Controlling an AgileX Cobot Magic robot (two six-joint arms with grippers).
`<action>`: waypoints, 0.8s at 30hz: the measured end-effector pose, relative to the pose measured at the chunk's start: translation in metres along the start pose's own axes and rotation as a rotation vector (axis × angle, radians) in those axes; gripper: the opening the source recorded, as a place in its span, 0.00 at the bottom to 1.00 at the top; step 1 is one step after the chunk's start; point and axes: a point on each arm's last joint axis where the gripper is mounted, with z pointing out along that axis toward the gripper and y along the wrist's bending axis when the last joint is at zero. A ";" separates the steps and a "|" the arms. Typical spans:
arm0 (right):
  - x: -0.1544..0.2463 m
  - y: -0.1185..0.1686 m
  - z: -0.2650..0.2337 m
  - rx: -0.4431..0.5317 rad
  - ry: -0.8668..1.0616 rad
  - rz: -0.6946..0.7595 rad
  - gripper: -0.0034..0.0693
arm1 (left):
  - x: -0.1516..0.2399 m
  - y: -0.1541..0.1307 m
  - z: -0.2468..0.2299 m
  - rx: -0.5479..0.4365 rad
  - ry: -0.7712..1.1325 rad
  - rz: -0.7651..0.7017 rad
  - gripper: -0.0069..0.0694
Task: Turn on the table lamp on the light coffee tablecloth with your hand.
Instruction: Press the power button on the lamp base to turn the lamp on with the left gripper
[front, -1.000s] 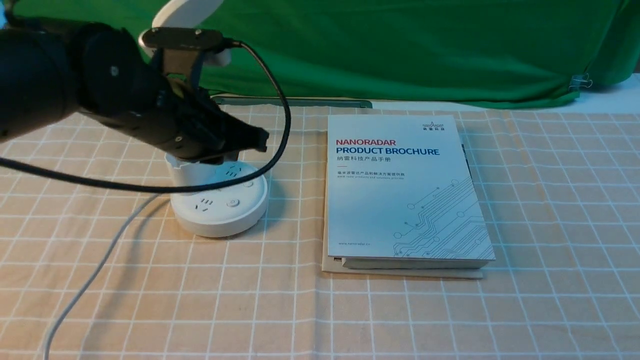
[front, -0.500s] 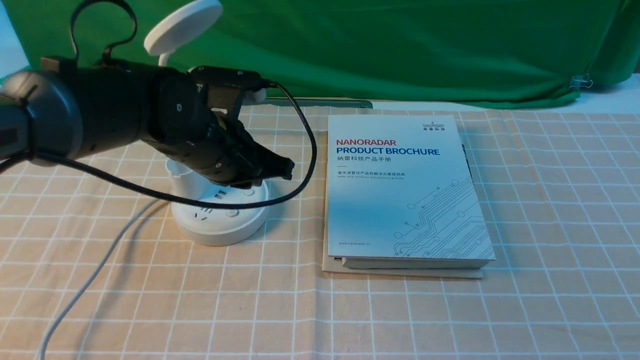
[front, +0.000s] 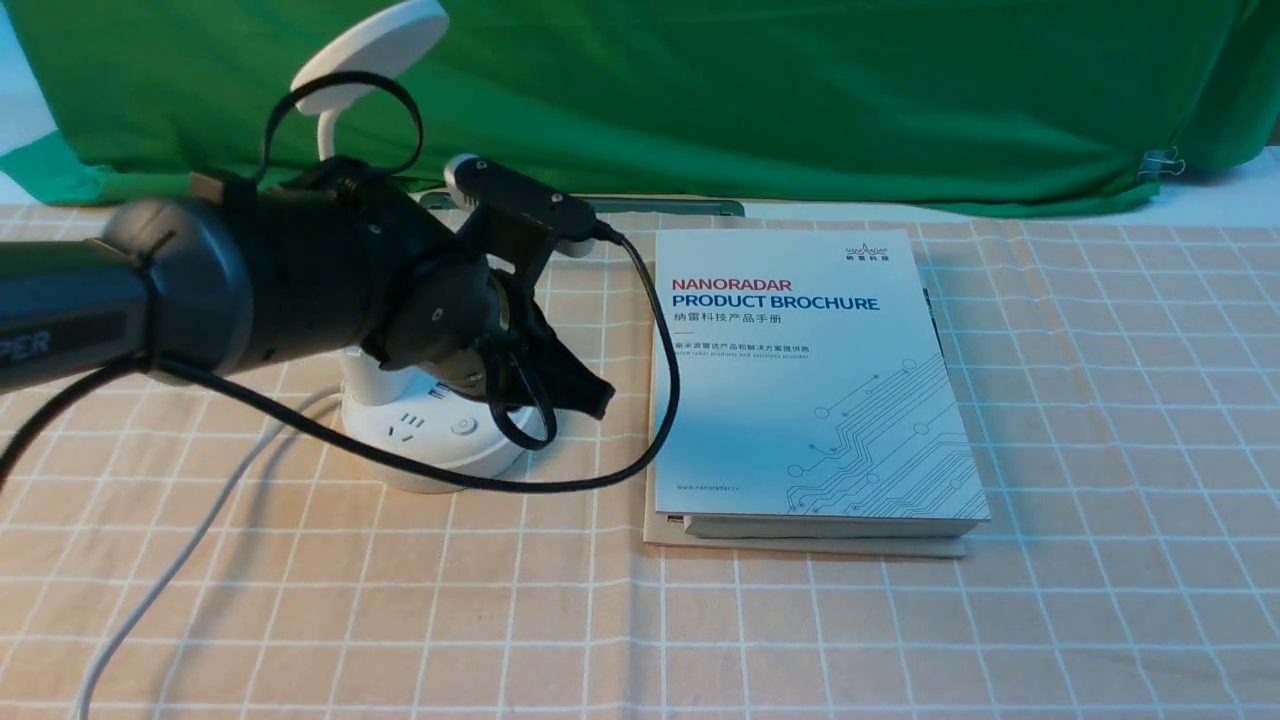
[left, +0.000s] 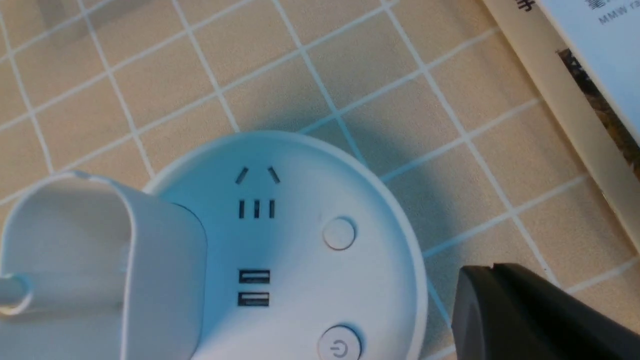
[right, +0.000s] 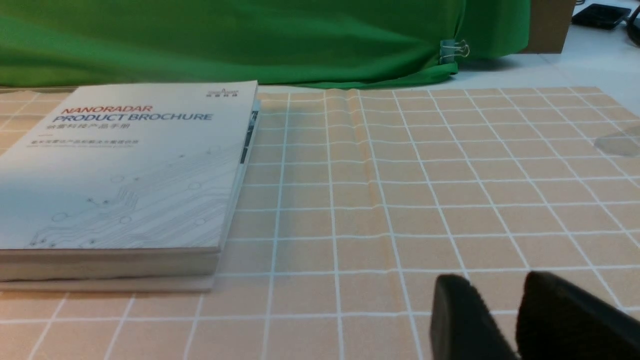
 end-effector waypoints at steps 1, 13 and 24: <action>0.000 0.000 0.000 0.000 0.000 0.000 0.37 | 0.001 0.001 0.002 0.000 0.005 -0.007 0.12; 0.000 0.000 0.000 0.000 0.000 0.000 0.37 | -0.007 0.013 0.019 0.001 -0.029 -0.042 0.12; 0.000 0.000 0.000 0.000 0.000 0.000 0.37 | -0.003 0.026 0.039 -0.024 0.032 -0.065 0.12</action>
